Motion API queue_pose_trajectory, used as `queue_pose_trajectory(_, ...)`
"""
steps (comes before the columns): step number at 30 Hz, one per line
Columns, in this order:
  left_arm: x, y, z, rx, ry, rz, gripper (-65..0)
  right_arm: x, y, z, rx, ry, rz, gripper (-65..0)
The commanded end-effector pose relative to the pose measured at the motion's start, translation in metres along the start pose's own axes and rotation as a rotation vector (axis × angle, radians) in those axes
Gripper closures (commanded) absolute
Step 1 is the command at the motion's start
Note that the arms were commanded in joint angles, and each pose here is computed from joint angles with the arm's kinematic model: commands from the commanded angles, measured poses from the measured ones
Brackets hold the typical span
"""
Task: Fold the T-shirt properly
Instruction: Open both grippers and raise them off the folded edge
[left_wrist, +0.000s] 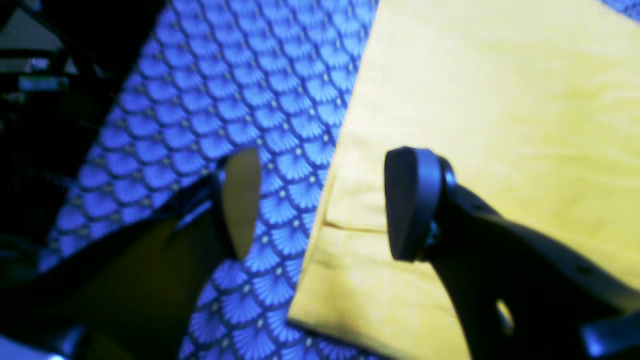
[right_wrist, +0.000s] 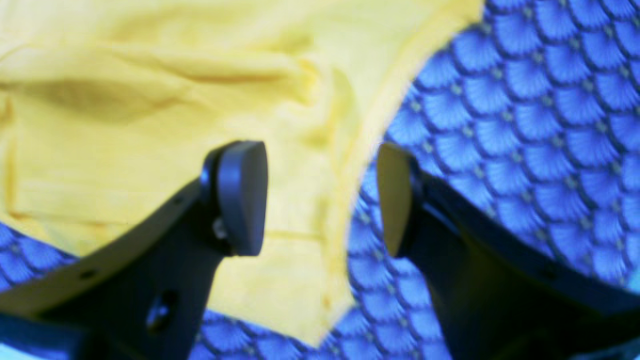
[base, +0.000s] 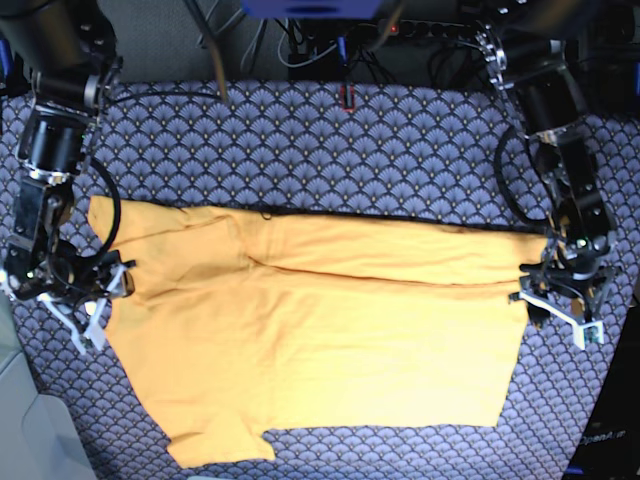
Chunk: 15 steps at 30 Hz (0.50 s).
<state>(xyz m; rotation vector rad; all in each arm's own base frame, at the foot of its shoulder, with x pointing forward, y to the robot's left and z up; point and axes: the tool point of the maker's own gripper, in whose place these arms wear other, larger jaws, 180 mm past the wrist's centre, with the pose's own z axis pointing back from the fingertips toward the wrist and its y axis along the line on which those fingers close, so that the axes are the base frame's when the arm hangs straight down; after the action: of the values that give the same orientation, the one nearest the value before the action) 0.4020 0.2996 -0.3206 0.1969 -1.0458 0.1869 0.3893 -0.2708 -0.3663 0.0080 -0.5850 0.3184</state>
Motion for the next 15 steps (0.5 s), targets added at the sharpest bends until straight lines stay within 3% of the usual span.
queue_pose_trajectory(1, 0.000, 0.006, 0.005, 0.013, -0.016, -0.012, -37.6, 0.003, -0.010, 0.008, -0.022, -0.030, -0.008, -35.5)
queue_pose_trajectory(7, -0.047, 0.012, 0.015, 0.019, 0.051, -0.035, -37.6, -0.047, -0.033, 0.020, -0.078, 0.004, -0.098, -35.5)
queue_pose_trajectory(15, -0.076, 0.030, 0.030, 0.052, 0.056, -0.042, -37.5, -0.093, -0.026, 0.016, -0.066, 0.048, -0.147, -35.5)
